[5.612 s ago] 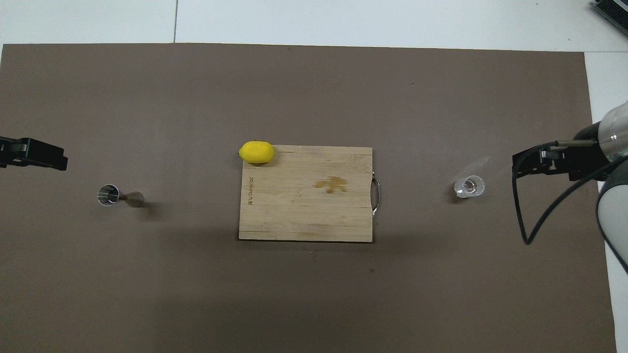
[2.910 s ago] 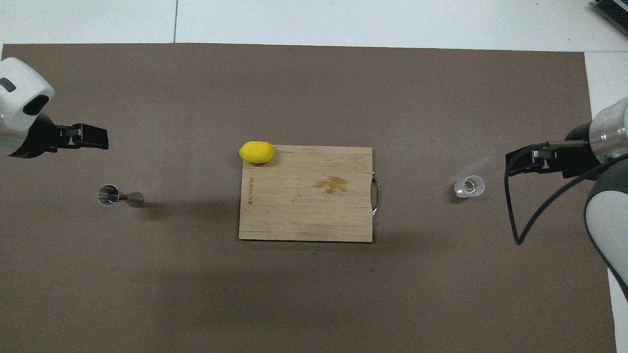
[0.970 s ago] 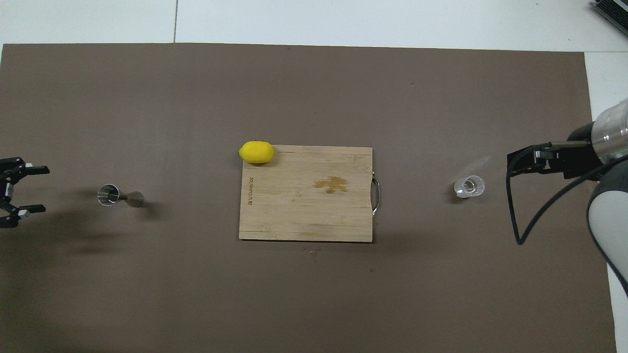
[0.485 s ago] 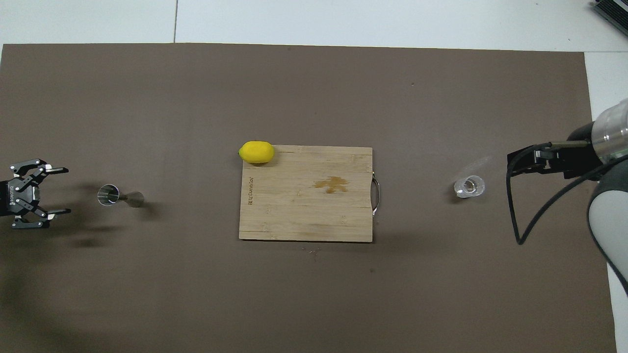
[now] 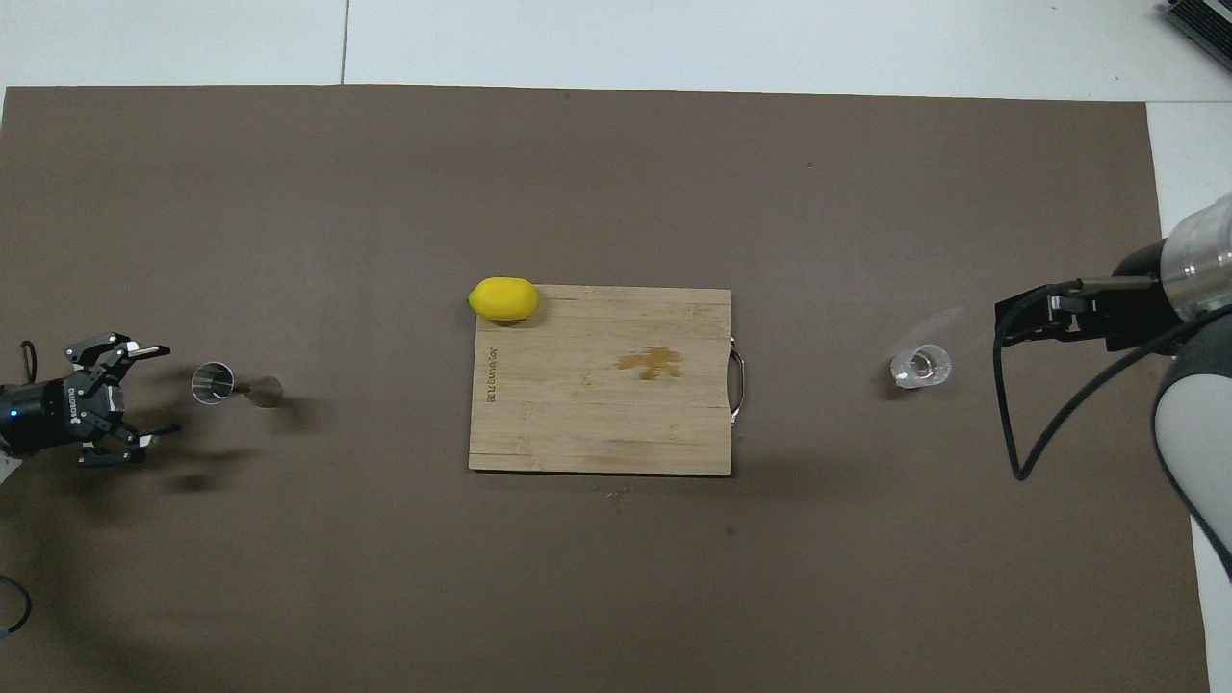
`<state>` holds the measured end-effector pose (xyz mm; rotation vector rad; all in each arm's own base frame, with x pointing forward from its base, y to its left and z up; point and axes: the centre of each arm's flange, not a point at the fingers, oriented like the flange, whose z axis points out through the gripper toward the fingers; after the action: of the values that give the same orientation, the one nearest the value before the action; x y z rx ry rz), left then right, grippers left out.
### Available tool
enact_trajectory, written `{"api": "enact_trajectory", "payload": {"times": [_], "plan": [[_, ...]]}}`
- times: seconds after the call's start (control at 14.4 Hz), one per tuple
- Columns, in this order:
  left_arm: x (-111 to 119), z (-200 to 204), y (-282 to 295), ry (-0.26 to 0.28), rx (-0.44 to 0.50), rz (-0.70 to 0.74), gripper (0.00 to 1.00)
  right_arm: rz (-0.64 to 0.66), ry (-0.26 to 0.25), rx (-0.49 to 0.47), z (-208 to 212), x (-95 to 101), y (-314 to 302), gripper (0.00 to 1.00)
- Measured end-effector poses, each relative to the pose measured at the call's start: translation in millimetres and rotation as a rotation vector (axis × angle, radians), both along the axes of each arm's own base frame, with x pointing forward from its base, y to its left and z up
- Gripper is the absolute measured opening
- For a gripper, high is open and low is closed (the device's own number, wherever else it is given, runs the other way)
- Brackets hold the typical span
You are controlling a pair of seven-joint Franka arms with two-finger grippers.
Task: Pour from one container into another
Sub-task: 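Reach the open left gripper toward the small metal cup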
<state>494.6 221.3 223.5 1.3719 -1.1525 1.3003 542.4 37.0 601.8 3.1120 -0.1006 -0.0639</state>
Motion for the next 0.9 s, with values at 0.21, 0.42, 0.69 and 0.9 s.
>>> {"api": "enact_trajectory", "payload": {"times": [0.21, 0.42, 0.69, 0.9], "plan": [[-2.3, -7.4, -8.8, 0.014, -0.025, 0.002, 1.00, 0.000, 0.000, 0.000, 0.0, 0.0, 0.0, 1.00], [2.8, -6.9, -18.8, 0.008, -0.040, -0.004, 1.00, 0.000, 0.000, 0.000, 0.0, 0.0, 0.0, 1.00], [12.2, -3.4, -37.7, -0.030, -0.066, -0.022, 1.00, 0.000, 0.000, 0.000, 0.0, 0.0, 0.0, 1.00], [13.5, -1.3, -46.5, -0.043, -0.085, -0.046, 1.00, 0.000, 0.000, 0.000, 0.0, 0.0, 0.0, 1.00]]}}
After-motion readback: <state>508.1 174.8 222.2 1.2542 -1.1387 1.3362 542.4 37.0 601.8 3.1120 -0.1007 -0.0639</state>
